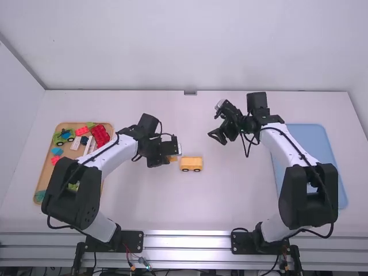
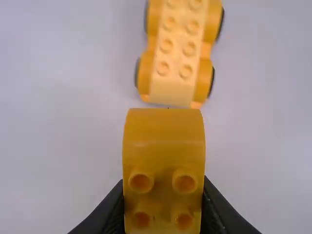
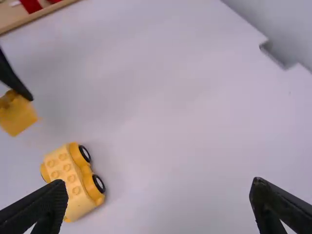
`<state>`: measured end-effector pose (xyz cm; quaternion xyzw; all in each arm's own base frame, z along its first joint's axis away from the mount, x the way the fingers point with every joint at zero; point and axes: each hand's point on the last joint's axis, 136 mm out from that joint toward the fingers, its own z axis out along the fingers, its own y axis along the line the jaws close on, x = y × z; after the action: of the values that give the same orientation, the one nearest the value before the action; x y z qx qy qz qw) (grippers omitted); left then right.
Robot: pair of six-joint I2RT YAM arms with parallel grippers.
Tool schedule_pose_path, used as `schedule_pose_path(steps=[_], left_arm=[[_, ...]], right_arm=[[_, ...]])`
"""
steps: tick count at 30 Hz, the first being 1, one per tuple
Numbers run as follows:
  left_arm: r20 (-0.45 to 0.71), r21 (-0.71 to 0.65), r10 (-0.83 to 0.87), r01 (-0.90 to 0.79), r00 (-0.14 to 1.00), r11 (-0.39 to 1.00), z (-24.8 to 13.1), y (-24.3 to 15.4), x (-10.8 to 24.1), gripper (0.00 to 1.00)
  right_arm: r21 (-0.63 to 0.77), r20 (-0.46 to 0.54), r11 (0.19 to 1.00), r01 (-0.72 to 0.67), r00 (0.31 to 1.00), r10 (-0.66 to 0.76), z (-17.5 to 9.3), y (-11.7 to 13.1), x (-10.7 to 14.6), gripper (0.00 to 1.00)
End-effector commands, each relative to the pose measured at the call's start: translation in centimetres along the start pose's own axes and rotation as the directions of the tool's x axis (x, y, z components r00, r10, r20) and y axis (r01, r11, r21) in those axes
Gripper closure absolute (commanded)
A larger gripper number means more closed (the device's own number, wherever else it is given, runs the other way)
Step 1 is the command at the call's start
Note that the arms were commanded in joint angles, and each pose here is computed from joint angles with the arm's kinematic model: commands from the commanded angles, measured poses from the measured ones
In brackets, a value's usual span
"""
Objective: Assemble lego blocks to make yellow taxi
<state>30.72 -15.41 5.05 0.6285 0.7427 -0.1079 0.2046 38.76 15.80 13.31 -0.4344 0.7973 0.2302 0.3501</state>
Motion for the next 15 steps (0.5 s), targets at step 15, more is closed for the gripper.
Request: schedule_pose_path(steps=[15], left_arm=[[-0.066,-0.014,0.051,-0.052,0.997,0.999,3.1,0.1,4.1,0.98]], right_arm=[[0.008,0.023,0.996,-0.088,0.996,0.088,-1.3,2.2,0.9,0.01]])
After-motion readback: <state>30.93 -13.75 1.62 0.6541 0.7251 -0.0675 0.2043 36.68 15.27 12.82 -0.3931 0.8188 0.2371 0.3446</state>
